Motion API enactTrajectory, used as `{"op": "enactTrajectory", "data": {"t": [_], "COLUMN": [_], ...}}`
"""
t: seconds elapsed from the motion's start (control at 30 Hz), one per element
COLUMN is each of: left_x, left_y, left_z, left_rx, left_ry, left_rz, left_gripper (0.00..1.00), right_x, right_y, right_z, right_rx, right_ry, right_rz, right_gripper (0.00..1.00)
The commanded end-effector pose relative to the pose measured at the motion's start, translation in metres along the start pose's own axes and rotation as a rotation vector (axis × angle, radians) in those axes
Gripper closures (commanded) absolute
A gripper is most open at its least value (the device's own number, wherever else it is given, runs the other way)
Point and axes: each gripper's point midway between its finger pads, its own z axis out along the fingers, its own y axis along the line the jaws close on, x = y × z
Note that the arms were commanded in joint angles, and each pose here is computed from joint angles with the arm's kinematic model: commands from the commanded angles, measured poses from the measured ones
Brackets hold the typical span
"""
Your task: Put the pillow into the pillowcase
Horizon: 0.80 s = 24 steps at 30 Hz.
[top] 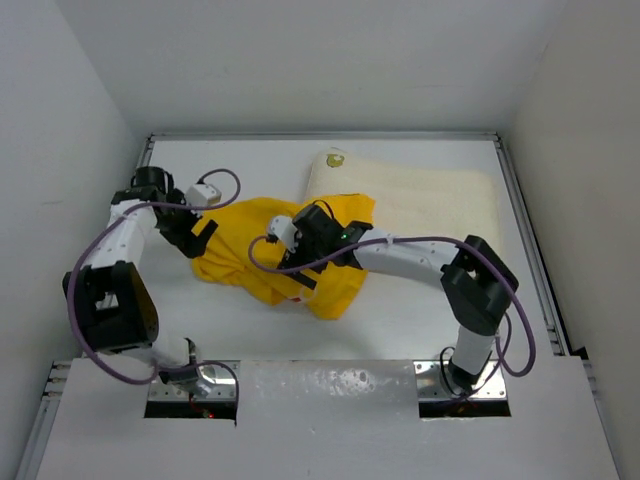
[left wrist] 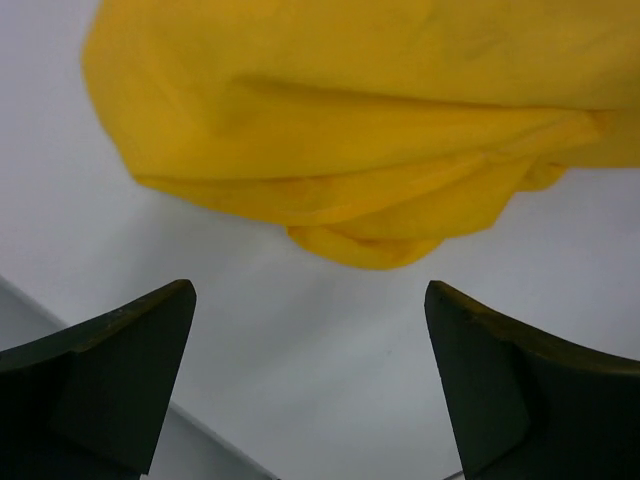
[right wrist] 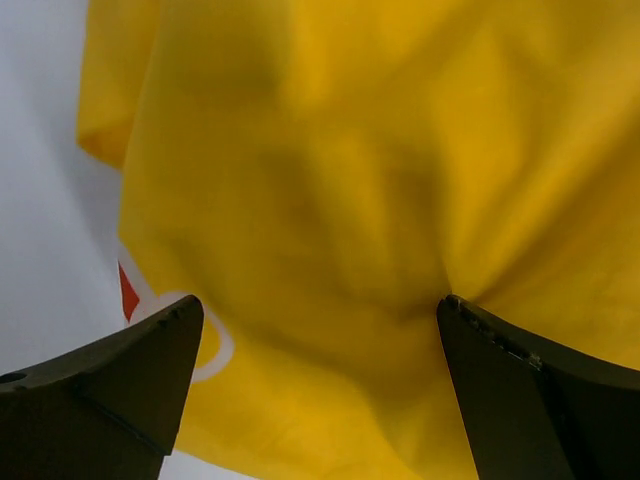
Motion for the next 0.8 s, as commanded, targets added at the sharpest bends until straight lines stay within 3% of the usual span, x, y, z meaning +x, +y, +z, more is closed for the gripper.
{"op": "enactTrajectory", "data": {"t": [0.0, 0.07, 0.13, 0.2, 0.23, 0.3, 0.33, 0.37, 0.4, 0.43, 0.53, 0.57, 0.63, 0.77], "left_x": [-0.004, -0.017, -0.016, -0.017, -0.014, -0.007, -0.002, 0.001, 0.003, 0.003, -0.002, -0.009, -0.015, -0.066], "left_y": [0.061, 0.08, 0.09, 0.093, 0.091, 0.087, 0.085, 0.083, 0.082, 0.083, 0.109, 0.113, 0.133, 0.177], "left_z": [0.032, 0.041, 0.056, 0.072, 0.079, 0.093, 0.096, 0.099, 0.097, 0.094, 0.049, 0.043, -0.01, -0.171], "left_rx": [-0.265, -0.335, -0.353, -0.333, -0.315, -0.28, -0.271, -0.26, -0.237, -0.232, -0.235, -0.242, -0.277, -0.479], "left_ry": [-0.05, -0.121, -0.131, -0.137, -0.129, -0.107, -0.096, -0.093, -0.104, -0.121, -0.252, -0.263, -0.366, -0.625], "left_rz": [-0.094, -0.199, -0.294, -0.321, -0.325, -0.336, -0.341, -0.353, -0.379, -0.397, -0.478, -0.486, -0.55, -0.433], "left_gripper": [0.02, 0.01, 0.01, 0.01, 0.02, 0.1, 0.37, 0.52, 0.88, 1.0, 1.0, 1.0, 1.0, 1.0], "right_x": [0.017, 0.029, 0.03, 0.035, 0.026, 0.012, 0.004, -0.005, -0.025, -0.037, -0.102, -0.102, -0.139, -0.181], "right_y": [0.022, 0.03, 0.03, 0.029, 0.028, 0.025, 0.025, 0.023, 0.02, 0.018, 0.006, 0.006, -0.012, -0.053], "right_z": [0.015, 0.032, 0.042, 0.049, 0.048, 0.038, 0.032, 0.026, 0.009, -0.001, -0.06, -0.061, -0.107, -0.171], "right_rx": [-0.014, 0.001, 0.021, 0.031, 0.035, 0.041, 0.042, 0.046, 0.054, 0.06, 0.085, 0.082, 0.149, 0.211], "right_ry": [0.024, 0.059, 0.059, 0.095, 0.079, 0.037, 0.01, -0.02, -0.085, -0.118, -0.3, -0.302, -0.423, -0.647], "right_rz": [-0.136, -0.153, -0.107, -0.082, -0.072, -0.051, -0.046, -0.045, -0.047, -0.044, -0.051, -0.055, -0.06, 0.004], "right_gripper": [0.01, 0.02, 0.17, 0.41, 0.7, 0.96, 1.0, 1.0, 1.0, 1.0, 1.0, 1.0, 1.0, 1.0]}}
